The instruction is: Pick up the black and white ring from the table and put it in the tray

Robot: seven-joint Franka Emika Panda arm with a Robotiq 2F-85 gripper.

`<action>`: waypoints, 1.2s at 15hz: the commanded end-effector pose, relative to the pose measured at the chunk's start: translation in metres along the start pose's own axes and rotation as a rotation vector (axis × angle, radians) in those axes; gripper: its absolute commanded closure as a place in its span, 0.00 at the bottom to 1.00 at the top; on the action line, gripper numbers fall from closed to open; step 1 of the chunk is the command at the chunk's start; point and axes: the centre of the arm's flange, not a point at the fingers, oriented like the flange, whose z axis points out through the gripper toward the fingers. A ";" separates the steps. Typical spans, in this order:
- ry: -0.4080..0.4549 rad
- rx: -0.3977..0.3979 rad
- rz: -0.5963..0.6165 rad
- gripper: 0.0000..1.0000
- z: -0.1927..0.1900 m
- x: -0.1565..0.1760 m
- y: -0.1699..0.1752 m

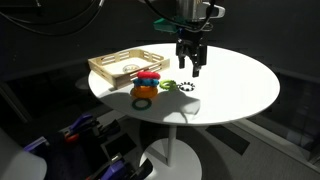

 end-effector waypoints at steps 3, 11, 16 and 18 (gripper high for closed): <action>0.007 -0.031 0.003 0.00 0.021 0.014 -0.016; 0.007 -0.039 0.006 0.00 0.045 0.023 -0.021; 0.011 -0.028 0.018 0.00 0.052 0.026 -0.016; 0.011 -0.026 0.022 0.00 0.055 0.026 -0.015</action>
